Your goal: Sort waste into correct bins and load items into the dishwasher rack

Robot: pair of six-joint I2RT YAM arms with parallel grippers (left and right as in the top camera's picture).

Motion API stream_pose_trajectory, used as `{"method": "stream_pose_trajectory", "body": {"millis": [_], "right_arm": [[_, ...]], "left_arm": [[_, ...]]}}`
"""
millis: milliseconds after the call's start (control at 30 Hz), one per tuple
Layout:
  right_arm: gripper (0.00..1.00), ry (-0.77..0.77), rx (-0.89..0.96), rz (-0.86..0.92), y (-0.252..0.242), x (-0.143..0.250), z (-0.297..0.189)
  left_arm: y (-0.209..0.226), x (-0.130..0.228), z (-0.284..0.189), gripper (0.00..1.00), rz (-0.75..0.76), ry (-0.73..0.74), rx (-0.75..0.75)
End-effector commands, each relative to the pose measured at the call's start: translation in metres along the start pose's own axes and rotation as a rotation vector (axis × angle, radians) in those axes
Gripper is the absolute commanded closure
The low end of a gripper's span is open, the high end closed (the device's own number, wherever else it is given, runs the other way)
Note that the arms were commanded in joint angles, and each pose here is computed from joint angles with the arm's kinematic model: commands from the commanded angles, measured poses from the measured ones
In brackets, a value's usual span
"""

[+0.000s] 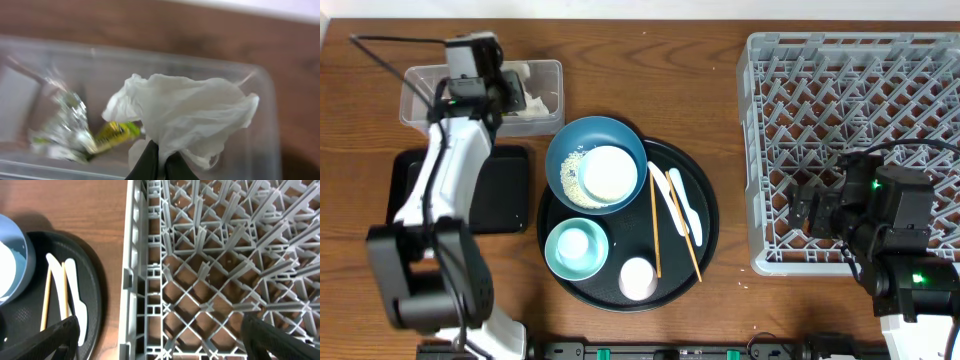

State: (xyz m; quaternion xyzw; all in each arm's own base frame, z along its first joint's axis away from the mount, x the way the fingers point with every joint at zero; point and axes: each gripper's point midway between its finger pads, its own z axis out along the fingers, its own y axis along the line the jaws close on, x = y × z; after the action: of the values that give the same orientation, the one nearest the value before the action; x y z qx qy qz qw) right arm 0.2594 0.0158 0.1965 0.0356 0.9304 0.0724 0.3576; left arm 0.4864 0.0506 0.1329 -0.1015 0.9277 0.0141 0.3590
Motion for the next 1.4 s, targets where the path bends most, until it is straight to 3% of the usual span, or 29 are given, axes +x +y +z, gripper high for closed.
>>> {"method": "stream_pose_trajectory", "body": {"millis": [0, 67, 100, 633, 833, 867, 1000, 1167, 1367], "right_arm": [[0.01, -0.004, -0.018, 0.003, 0.006, -0.003, -0.004], [0.01, -0.004, -0.018, 0.004, 0.006, -0.003, -0.004], [0.01, -0.005, -0.018, 0.003, 0.006, -0.003, -0.004], [0.01, -0.021, -0.02, 0.002, 0.006, -0.007, -0.004], [0.01, -0.022, -0.021, 0.001, 0.006, -0.008, -0.004], [0.01, -0.023, -0.021, 0.001, 0.006, -0.008, -0.004], [0.01, -0.031, -0.022, -0.002, 0.007, -0.01, -0.004], [0.01, -0.042, -0.036, -0.07, 0.01, -0.012, -0.004], [0.06, -0.107, -0.208, -0.175, 0.042, -0.029, -0.013]], "left_arm": [[0.003, 0.007, 0.009, 0.88, -0.076, 0.031, -0.011], [0.002, 0.01, 0.009, 0.76, -0.092, 0.041, -0.007], [0.002, 0.01, 0.009, 0.75, -0.092, 0.041, -0.007], [0.007, 0.077, -0.007, 0.71, -0.073, 0.323, -0.047], [0.006, 0.064, -0.013, 0.71, -0.076, 0.272, -0.039], [0.005, 0.059, -0.016, 0.69, -0.076, 0.255, -0.036], [0.003, 0.033, -0.036, 0.43, -0.08, 0.161, -0.021], [0.003, 0.015, -0.075, 0.32, -0.084, 0.09, -0.009], [0.009, 0.051, -0.122, 0.23, -0.163, 0.215, -0.04]]}}
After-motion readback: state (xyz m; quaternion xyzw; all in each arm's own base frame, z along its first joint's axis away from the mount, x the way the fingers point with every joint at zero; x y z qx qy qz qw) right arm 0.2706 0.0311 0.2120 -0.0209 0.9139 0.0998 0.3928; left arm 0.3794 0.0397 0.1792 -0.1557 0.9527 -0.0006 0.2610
